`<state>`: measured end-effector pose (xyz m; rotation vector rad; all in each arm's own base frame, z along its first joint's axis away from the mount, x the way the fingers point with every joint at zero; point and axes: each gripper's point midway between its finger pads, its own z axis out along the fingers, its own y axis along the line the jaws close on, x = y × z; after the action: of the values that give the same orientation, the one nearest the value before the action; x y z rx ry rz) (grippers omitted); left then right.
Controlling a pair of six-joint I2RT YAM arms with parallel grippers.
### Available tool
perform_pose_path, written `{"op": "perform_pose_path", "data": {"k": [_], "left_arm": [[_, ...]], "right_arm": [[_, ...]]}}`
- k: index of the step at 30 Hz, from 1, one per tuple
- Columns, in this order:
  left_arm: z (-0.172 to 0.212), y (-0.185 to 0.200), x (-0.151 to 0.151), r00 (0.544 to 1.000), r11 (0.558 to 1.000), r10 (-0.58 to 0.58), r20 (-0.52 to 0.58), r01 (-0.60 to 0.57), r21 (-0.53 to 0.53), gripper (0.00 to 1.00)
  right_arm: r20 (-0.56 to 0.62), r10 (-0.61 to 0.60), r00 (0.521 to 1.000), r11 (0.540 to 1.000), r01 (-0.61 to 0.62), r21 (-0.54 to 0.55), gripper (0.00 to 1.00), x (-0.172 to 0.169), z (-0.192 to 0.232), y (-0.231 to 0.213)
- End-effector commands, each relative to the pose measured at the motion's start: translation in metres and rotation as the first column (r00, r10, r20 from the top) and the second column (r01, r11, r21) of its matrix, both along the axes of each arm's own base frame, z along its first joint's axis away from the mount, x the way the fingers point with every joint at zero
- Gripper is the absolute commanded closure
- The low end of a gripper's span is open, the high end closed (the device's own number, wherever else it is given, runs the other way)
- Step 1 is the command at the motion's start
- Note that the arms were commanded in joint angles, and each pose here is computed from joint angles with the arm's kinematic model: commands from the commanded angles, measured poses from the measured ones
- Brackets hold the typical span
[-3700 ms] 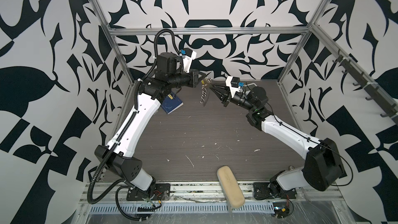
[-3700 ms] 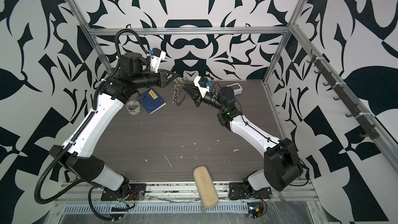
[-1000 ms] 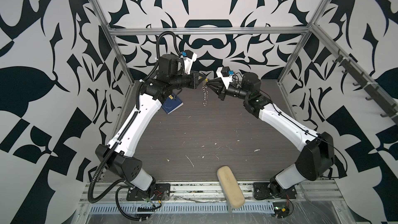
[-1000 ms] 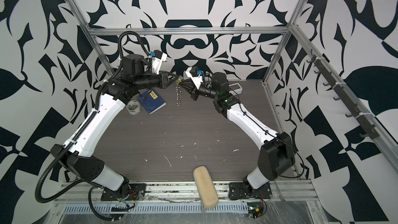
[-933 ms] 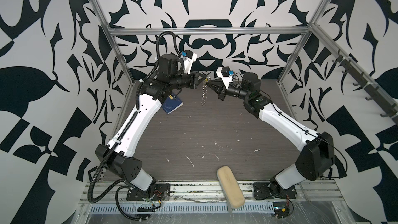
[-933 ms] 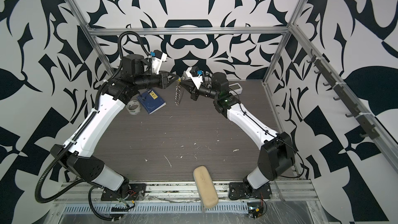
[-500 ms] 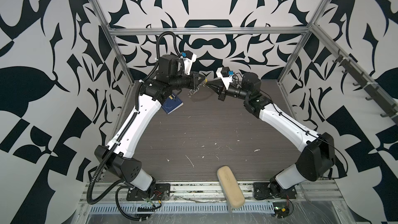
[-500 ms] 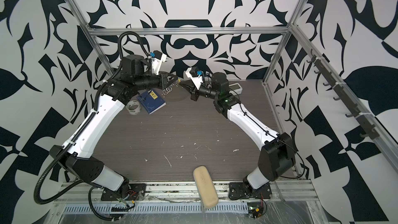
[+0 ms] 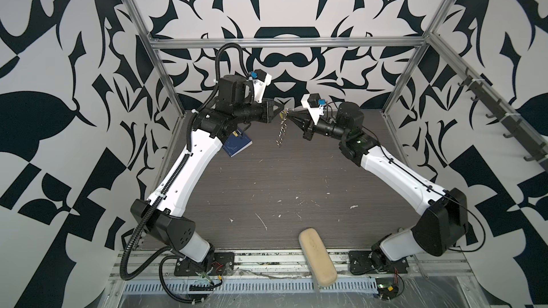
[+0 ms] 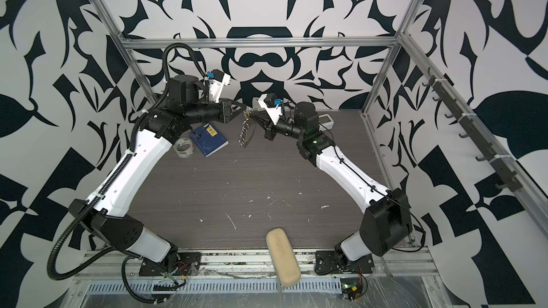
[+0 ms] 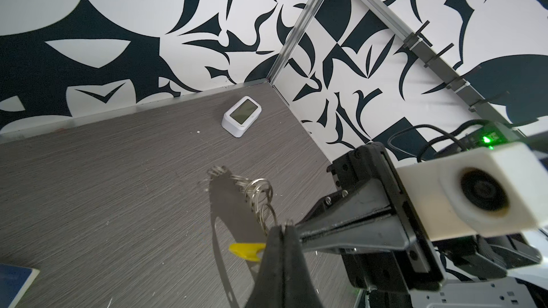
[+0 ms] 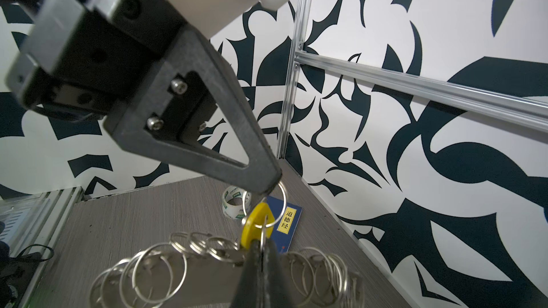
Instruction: Remove the keys from the keyring
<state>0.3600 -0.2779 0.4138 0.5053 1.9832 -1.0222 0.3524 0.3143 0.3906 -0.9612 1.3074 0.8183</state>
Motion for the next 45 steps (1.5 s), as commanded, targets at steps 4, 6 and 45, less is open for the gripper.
{"op": "perform_pose_path", "data": {"k": [4,6,45], "left_arm": [[-0.020,0.008,0.021,0.996,0.998,0.057,-0.063,-0.057,0.010,1.00],[-0.021,0.007,0.022,0.996,0.998,0.054,-0.076,-0.055,-0.004,1.00],[-0.141,0.081,0.040,0.914,0.915,0.367,-0.171,-0.323,0.240,1.00]], "right_arm": [[0.270,-0.015,0.963,0.982,-0.036,0.185,1.00,-0.035,0.094,-0.017],[0.285,-0.022,0.958,0.976,-0.041,0.215,1.00,-0.037,0.100,-0.019],[0.321,-0.262,0.910,0.959,0.208,0.194,1.00,-0.019,0.072,-0.048]]}}
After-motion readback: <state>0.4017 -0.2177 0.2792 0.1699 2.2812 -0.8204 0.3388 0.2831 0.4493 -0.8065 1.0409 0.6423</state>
